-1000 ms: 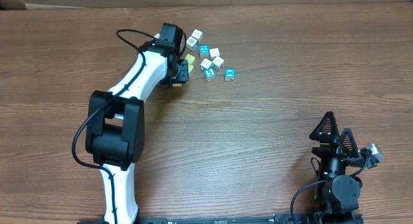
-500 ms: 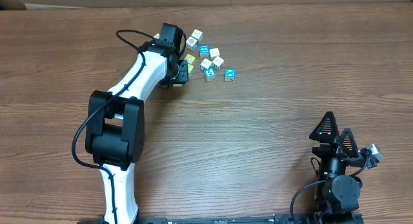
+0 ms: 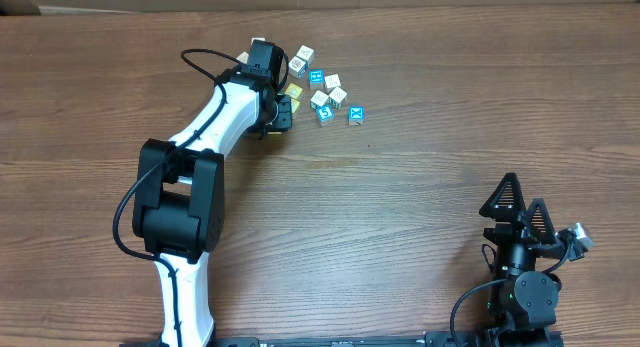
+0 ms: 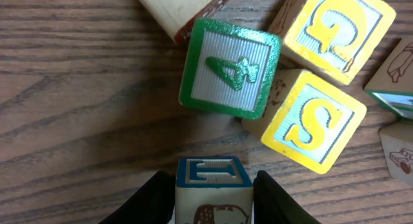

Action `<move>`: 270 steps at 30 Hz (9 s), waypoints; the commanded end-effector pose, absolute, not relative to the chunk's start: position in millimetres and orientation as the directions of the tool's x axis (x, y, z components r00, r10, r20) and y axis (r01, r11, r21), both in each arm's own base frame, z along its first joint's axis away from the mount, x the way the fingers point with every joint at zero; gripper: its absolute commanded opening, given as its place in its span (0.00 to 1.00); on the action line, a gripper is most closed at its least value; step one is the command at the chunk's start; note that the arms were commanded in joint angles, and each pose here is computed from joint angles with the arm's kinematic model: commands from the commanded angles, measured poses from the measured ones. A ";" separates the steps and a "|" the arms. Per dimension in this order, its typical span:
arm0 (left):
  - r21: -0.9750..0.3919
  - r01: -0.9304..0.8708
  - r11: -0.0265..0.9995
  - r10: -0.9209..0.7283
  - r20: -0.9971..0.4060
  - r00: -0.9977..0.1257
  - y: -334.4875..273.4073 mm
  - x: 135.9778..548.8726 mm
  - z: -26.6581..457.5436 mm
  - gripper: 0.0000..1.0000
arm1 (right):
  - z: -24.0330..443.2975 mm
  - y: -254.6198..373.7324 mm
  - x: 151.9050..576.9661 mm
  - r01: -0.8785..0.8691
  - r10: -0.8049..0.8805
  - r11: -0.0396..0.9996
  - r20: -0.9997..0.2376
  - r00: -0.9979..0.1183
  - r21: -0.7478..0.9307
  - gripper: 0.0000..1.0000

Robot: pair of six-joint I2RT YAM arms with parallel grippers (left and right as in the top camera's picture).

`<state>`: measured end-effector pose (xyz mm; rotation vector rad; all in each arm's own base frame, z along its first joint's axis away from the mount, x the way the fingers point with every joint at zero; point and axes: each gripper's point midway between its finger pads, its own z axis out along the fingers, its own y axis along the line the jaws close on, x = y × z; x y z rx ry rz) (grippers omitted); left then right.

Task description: Form a circle

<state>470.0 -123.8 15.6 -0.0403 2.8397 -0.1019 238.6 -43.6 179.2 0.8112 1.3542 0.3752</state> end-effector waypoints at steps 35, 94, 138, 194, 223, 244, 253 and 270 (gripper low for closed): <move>-0.160 0.257 0.953 0.150 -0.487 -0.860 -135.4 412.7 215.1 0.19 | 176.9 -45.5 238.0 0.214 0.668 0.679 -0.711 0.219 0.703 1.00; -0.054 0.443 0.895 0.410 -0.294 -0.864 -163.0 359.6 36.2 0.20 | 176.9 -45.5 238.0 0.214 0.667 0.679 -0.712 0.219 0.702 1.00; -0.003 0.430 0.903 0.408 -0.306 -0.860 -160.1 376.0 15.4 0.31 | 176.9 -45.5 238.0 0.214 0.667 0.679 -0.712 0.219 0.702 1.00; 0.046 0.484 0.874 0.468 -0.349 -0.812 -163.9 397.4 45.9 0.55 | 176.9 -45.5 238.0 0.214 0.668 0.679 -0.711 0.219 0.703 1.00; -0.112 -0.412 0.904 -0.421 -0.402 -0.814 72.2 454.9 125.2 1.00 | 176.9 -45.5 238.0 0.214 0.668 0.679 -0.711 0.219 0.703 1.00; -0.112 -0.467 0.877 -0.470 -0.401 -0.787 99.9 449.6 125.0 1.00 | 176.9 -45.5 238.0 0.214 0.668 0.679 -0.711 0.219 0.703 1.00; -0.112 -0.467 0.877 -0.470 -0.401 -0.787 99.9 449.6 125.0 0.99 | 176.9 -45.5 238.0 0.214 0.668 0.679 -0.711 0.219 0.703 1.00; -0.112 -0.467 0.877 -0.470 -0.401 -0.787 99.9 449.6 125.0 1.00 | 176.9 -45.5 238.0 0.214 0.667 0.679 -0.712 0.219 0.702 1.00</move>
